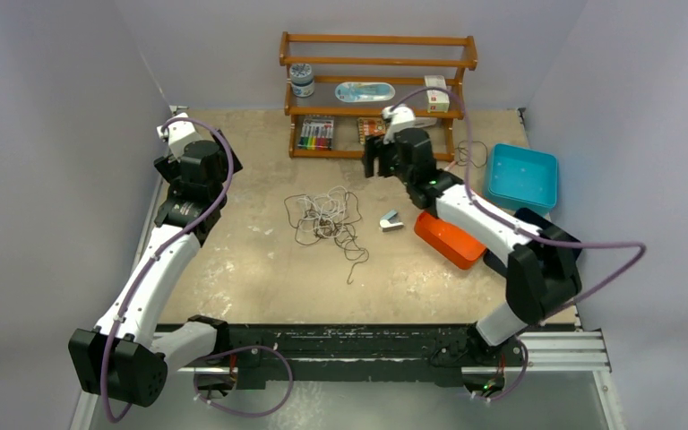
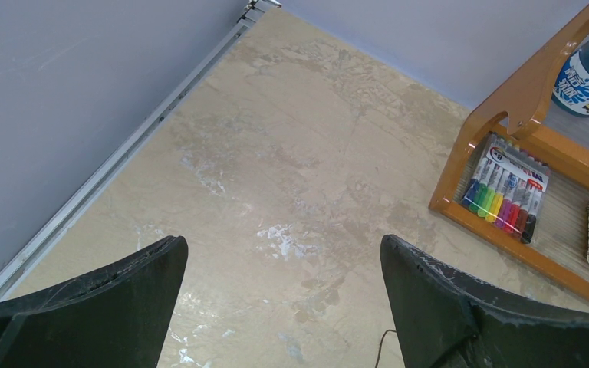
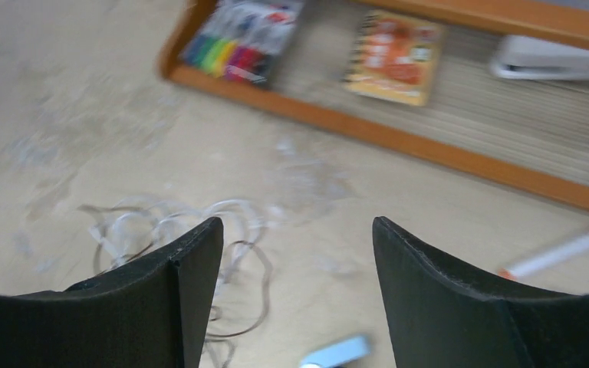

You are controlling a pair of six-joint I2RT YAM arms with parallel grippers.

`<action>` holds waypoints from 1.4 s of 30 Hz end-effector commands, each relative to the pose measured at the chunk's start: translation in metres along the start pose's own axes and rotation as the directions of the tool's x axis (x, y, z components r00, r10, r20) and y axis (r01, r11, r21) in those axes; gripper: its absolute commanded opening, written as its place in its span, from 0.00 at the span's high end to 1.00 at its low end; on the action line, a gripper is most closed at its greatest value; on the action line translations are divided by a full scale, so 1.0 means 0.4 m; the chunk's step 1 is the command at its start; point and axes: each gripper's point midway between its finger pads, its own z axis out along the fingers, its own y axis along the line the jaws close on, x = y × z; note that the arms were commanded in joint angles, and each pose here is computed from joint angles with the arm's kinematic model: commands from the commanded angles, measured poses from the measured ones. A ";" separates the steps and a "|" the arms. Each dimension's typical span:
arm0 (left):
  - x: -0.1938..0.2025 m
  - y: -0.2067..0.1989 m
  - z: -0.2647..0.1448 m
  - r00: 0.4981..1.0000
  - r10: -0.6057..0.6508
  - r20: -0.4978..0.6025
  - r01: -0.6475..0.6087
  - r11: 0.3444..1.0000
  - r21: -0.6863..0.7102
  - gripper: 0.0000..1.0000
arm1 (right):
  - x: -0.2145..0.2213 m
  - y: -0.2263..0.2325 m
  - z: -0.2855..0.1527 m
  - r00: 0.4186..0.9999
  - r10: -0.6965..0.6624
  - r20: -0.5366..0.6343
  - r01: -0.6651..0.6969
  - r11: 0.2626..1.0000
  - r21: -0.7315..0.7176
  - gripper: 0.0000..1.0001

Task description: Untangle the cables

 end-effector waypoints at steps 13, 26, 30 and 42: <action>-0.060 -0.012 -0.017 0.997 -0.048 0.059 0.045 0.998 0.039 0.03 | -0.045 -0.661 -0.140 0.891 0.354 0.285 -0.454 0.729 0.512 0.28; -0.056 -0.017 -0.018 0.997 -0.049 0.057 0.046 0.998 0.049 0.03 | 0.011 -0.852 0.012 0.862 0.449 0.234 -0.499 0.669 0.551 0.37; -0.058 -0.019 -0.018 0.997 -0.050 0.058 0.047 0.998 0.052 0.03 | 0.028 -0.881 0.053 0.865 0.458 0.207 -0.486 0.658 0.575 0.37; -0.057 -0.021 -0.019 0.997 -0.053 0.057 0.050 0.997 0.058 0.04 | 0.112 -0.908 0.099 0.863 0.490 0.125 -0.451 0.634 0.628 0.38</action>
